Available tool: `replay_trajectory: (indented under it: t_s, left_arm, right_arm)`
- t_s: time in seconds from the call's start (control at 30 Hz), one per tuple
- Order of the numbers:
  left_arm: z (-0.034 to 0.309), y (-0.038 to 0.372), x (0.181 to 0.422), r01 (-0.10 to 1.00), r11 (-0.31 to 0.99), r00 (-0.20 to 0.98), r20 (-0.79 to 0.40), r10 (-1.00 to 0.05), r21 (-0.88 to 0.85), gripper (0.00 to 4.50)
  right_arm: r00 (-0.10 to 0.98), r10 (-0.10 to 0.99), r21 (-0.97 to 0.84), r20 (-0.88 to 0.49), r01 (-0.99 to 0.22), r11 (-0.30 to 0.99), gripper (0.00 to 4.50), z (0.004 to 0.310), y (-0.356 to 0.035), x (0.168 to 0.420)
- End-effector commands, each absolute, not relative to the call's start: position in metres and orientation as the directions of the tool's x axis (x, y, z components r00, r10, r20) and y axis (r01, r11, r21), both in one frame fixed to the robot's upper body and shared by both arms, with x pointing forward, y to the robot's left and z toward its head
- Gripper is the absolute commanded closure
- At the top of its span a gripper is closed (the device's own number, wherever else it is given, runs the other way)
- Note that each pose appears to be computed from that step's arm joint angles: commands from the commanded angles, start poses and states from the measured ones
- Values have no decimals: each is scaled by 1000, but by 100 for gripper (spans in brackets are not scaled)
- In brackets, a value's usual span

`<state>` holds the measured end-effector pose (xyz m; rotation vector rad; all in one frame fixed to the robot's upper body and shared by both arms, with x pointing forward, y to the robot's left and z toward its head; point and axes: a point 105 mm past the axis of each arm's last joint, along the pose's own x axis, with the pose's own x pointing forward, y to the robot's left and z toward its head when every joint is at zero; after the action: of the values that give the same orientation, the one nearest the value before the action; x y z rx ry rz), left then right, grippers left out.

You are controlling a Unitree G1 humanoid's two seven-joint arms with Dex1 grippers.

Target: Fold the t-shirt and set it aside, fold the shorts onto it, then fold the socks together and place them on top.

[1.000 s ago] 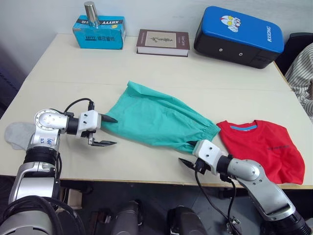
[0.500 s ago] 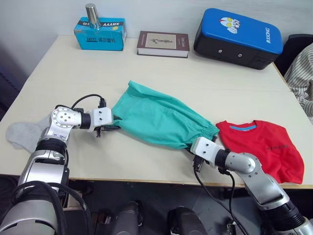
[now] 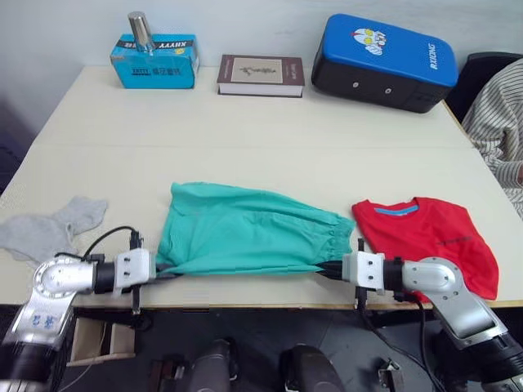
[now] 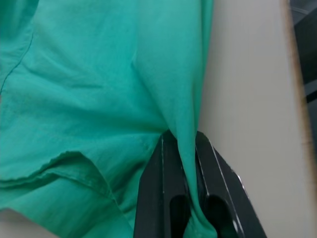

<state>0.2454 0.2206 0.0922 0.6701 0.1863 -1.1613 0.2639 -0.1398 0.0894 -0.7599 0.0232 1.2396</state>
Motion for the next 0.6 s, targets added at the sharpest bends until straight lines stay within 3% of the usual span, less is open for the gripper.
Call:
replay_trajectory:
  t_s: [0.03, 0.07, 0.17, 0.23, 0.33, 0.37, 0.4, 0.5, 0.6]
  left_arm:
    - [110, 226, 242, 845, 331, 504, -422, -753, 419, 449]
    - [109, 223, 239, 852, 341, 499, -415, -761, 399, 449]
    - [106, 222, 233, 864, 361, 490, -417, -765, 352, 378]
    - [106, 223, 224, 883, 352, 460, -430, -777, 309, 315]
    - [116, 223, 200, 945, 294, 326, -420, -847, 141, 220]
    - [127, 226, 201, 940, 314, 342, -401, -850, 135, 191]
    - [140, 228, 205, 935, 336, 355, -378, -855, 116, 190]
    - [171, 214, 203, 959, 280, 255, -307, -917, -38, 190]
    - [177, 188, 223, 963, 268, 256, -222, -941, -26, 230]
  right_arm:
    - [420, 799, -499, -430, -848, 177, 450, 89, -162, 271]
    - [409, 811, -444, -418, -871, 211, 450, 89, -162, 269]
    - [385, 840, -403, -383, -888, 223, 380, 92, -157, 261]
    - [382, 843, -399, -378, -889, 224, 311, 95, -158, 254]
    - [364, 869, -364, -335, -901, 237, 205, 113, -160, 242]
    - [354, 881, -322, -315, -913, 252, 173, 125, -160, 239]
    - [331, 896, -262, -296, -930, 257, 140, 137, -160, 233]
    - [228, 945, -71, -234, -974, 217, 140, 163, -149, 213]
    - [278, 948, -60, -156, -960, 272, 210, 168, -133, 223]
